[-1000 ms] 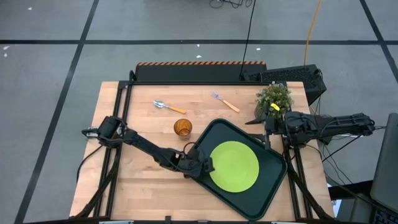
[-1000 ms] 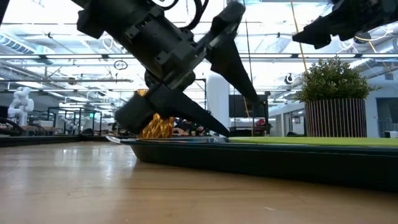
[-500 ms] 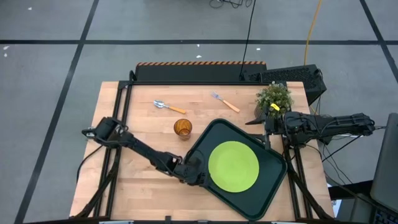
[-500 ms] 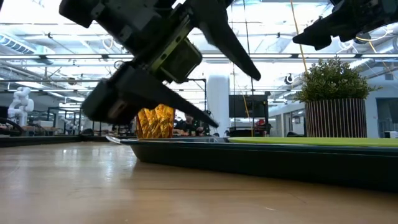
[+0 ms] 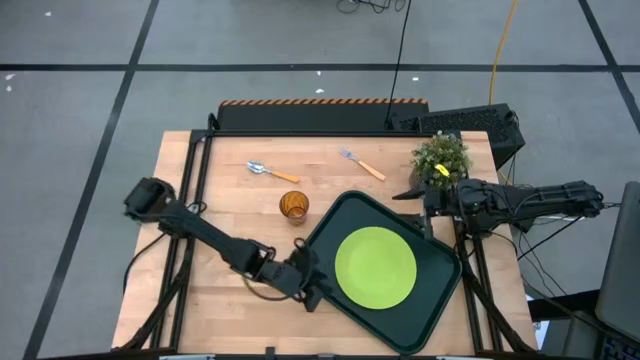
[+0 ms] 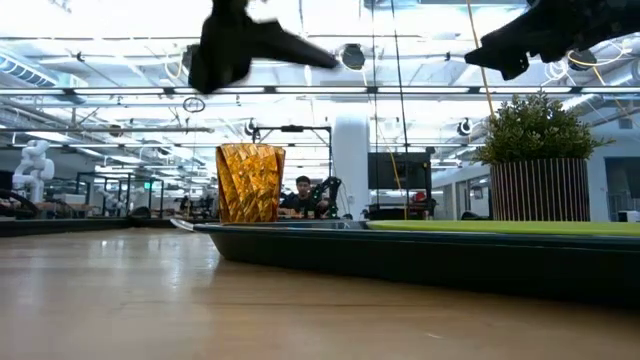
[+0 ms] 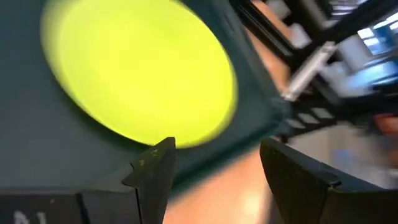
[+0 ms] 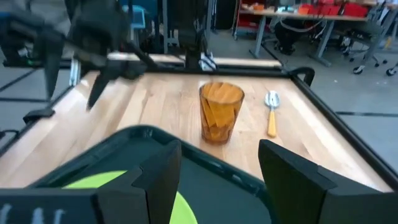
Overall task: Pick and place plate/cup/fork/spoon on tray
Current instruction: Put the brown cup on the black tray to the top right of the green plate
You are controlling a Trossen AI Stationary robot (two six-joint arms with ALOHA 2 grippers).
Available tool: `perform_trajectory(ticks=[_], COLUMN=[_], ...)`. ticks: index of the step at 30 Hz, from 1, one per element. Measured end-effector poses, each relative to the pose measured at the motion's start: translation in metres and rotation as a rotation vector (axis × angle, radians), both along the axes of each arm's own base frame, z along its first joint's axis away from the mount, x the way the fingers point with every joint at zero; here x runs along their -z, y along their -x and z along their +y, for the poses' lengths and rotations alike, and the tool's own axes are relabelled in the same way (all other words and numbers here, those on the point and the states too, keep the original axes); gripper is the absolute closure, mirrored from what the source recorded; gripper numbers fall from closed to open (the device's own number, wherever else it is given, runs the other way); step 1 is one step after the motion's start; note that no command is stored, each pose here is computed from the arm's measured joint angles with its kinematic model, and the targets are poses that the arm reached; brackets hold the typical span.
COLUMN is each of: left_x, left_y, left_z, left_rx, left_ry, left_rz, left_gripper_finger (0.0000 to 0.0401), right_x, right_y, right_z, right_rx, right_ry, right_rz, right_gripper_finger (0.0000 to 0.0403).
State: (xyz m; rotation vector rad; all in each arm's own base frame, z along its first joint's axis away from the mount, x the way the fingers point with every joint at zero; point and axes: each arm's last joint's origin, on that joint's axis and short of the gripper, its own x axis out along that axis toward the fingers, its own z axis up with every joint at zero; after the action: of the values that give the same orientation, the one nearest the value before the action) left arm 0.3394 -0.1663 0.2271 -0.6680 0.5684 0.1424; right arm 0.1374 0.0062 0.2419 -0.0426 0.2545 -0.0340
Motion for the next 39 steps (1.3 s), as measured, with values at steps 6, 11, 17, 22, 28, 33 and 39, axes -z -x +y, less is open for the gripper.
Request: perform_trajectory(ticks=[6, 11, 17, 22, 28, 33, 39], left_x=[-0.039, -0.058, -0.069, -0.075, -0.061, -0.051, -0.058], left_y=[0.03, 0.051, 0.063, 0.056, 0.055, 0.064, 0.063], left_z=[0.0, 0.004, 0.024, 0.047, 0.079, 0.115, 0.15], left_rx=[-0.062, -0.192, -0.404, -0.349, -0.358, -0.446, -0.375], left_ry=[-0.376, -0.686, -0.944, -0.91, -0.785, -0.661, -0.472], left_rz=[-0.089, -0.096, -0.031, 0.012, 0.157, 0.338, 0.424], left_gripper_finger=[0.0165, 0.0165, 0.0165, 0.0165, 0.0165, 0.018, 0.0245], right_x=[-0.003, -0.016, -0.021, -0.019, -0.019, -0.022, -0.022], right_y=[-0.02, -0.046, -0.081, -0.107, -0.114, -0.11, -0.103], right_z=[-0.001, -0.001, -0.003, -0.004, -0.004, -0.004, -0.004], right_rx=[0.078, 0.098, 0.094, 0.072, 0.075, 0.093, 0.095], right_ry=[0.044, 0.073, 0.116, 0.117, 0.116, 0.079, 0.078], right_rz=[0.153, 0.256, 0.366, 0.438, 0.455, 0.451, 0.489], right_gripper_finger=[0.0193, 0.0193, 0.0193, 0.0193, 0.0193, 0.0193, 0.0193])
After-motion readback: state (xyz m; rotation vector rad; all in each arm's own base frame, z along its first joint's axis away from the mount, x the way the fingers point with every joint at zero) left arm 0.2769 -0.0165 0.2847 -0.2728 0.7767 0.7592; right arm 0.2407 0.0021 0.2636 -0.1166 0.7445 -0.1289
